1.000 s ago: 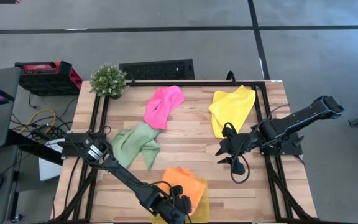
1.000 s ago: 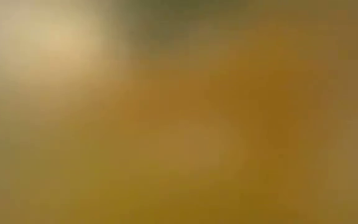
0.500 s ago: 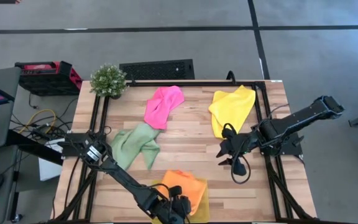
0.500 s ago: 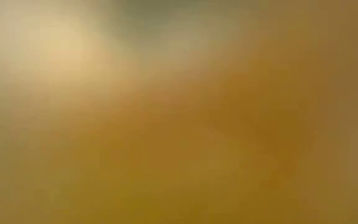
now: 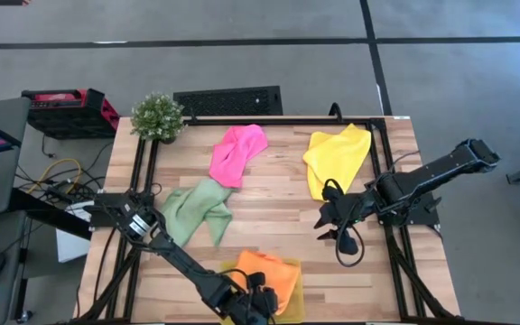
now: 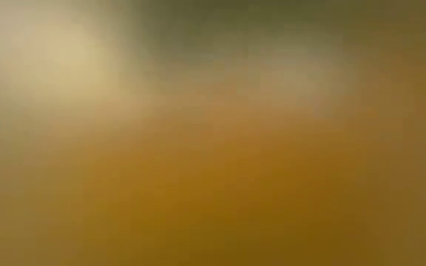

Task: Fold microfiber towels
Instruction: Put the orange microfiber cloth into the yellow bin, then fold the yellow microfiber cloth

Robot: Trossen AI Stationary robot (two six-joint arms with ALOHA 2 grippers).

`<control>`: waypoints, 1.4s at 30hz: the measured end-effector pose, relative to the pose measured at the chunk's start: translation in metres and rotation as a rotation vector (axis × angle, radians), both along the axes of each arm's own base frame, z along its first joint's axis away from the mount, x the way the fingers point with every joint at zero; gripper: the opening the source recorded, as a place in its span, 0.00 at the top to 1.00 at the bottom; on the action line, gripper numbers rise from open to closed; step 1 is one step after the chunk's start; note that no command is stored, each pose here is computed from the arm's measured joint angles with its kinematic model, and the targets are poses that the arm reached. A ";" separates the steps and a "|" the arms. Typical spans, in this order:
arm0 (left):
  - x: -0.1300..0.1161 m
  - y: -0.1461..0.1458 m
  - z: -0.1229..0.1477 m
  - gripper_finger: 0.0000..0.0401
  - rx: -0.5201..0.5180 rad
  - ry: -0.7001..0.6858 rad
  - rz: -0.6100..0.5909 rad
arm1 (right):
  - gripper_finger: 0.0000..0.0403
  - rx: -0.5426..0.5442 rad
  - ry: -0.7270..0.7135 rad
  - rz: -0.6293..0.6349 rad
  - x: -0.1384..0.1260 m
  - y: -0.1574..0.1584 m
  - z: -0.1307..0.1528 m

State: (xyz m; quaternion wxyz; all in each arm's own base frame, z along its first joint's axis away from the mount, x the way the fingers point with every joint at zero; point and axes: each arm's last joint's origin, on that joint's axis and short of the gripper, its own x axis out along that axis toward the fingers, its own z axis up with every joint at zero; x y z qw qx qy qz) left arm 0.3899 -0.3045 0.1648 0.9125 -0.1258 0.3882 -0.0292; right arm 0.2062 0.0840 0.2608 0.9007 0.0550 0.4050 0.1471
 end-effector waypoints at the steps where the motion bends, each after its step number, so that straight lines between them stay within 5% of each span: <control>1: 0.001 -0.001 0.001 1.00 -0.011 -0.007 -0.018 | 0.54 0.000 0.000 0.000 0.000 0.000 0.000; 10: 0.005 0.004 0.003 0.97 -0.054 0.020 -0.043 | 0.54 0.000 0.000 0.000 0.000 0.000 0.000; 20: 0.006 0.006 0.002 0.69 -0.040 0.019 -0.049 | 0.54 -0.002 -0.001 0.003 0.000 0.000 0.000; 27: 0.009 0.006 0.010 0.59 0.016 0.007 -0.180 | 0.54 -0.005 -0.002 0.005 0.000 0.000 0.000; 33: 0.008 0.008 0.030 0.58 0.127 0.068 -0.220 | 0.54 -0.005 -0.002 0.005 0.000 0.000 0.000; 42: -0.005 0.029 0.081 0.58 0.444 0.193 -0.020 | 0.54 -0.058 -0.011 -0.042 0.000 -0.002 -0.001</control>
